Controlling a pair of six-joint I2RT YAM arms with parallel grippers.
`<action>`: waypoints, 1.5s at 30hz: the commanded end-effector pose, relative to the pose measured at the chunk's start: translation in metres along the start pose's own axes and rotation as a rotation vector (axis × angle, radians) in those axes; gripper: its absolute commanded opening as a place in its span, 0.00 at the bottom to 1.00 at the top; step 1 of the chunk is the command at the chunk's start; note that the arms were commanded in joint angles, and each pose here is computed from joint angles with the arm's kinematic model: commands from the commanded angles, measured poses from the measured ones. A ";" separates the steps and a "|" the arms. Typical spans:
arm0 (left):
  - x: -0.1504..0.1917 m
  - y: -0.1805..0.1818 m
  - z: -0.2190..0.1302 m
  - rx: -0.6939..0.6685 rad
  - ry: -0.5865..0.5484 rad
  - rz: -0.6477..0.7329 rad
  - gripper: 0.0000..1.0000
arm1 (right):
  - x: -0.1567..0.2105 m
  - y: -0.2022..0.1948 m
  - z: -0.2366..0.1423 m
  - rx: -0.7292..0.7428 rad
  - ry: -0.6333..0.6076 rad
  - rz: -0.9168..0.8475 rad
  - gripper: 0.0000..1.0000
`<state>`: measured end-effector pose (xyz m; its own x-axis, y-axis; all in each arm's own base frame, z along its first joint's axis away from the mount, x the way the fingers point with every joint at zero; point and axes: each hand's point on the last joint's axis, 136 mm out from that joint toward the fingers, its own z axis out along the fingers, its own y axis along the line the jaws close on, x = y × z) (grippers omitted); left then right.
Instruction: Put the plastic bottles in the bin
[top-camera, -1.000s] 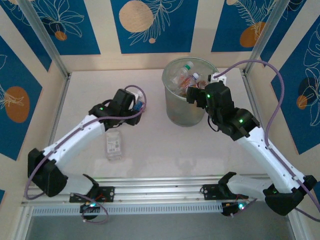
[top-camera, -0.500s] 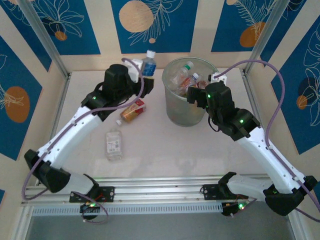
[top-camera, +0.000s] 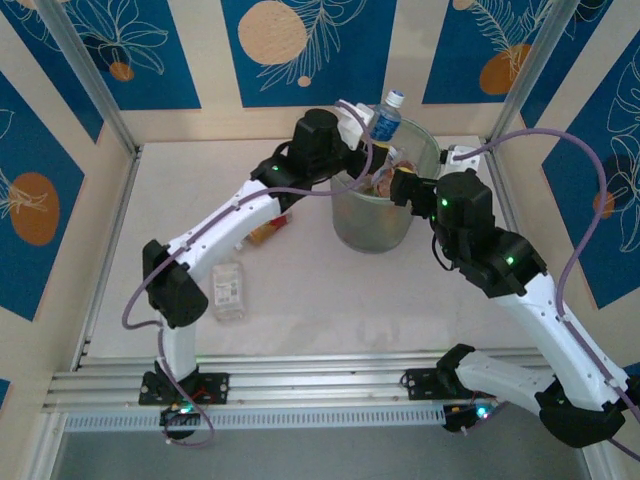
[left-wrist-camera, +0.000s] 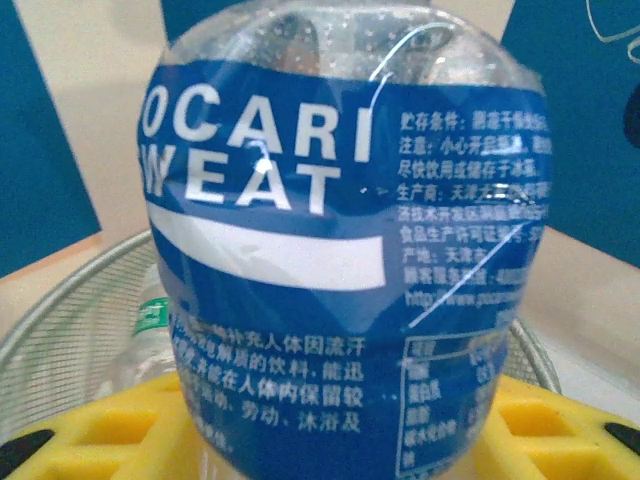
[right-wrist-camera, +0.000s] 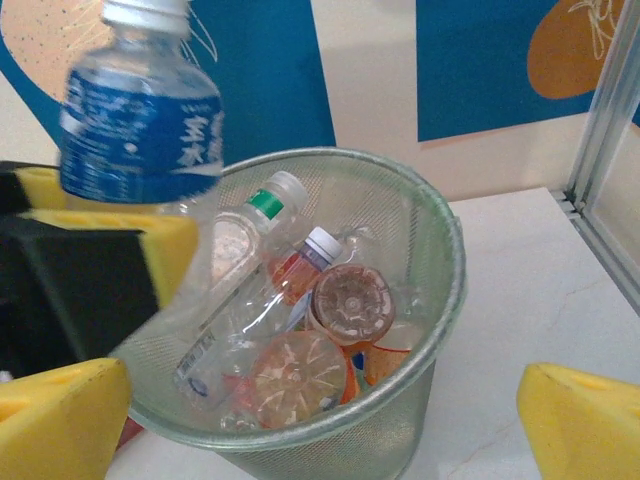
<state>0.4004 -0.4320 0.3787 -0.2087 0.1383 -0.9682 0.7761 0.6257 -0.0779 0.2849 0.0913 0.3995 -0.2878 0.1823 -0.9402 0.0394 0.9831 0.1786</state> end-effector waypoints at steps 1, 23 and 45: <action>-0.019 -0.018 0.003 0.054 -0.059 0.044 0.51 | -0.014 -0.010 -0.011 0.026 -0.056 0.025 0.99; 0.046 0.005 0.021 -0.143 0.086 0.094 0.55 | -0.009 -0.011 -0.008 0.023 -0.046 0.028 0.99; 0.029 -0.003 0.001 -0.113 0.067 0.048 0.73 | -0.008 0.000 0.001 -0.004 -0.027 0.027 0.99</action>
<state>0.4065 -0.4337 0.3296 -0.2277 0.2464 -0.9420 0.7024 0.7116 0.0163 0.2866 0.0894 0.3940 -0.2972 0.1777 -0.9381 0.0499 0.9841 0.1706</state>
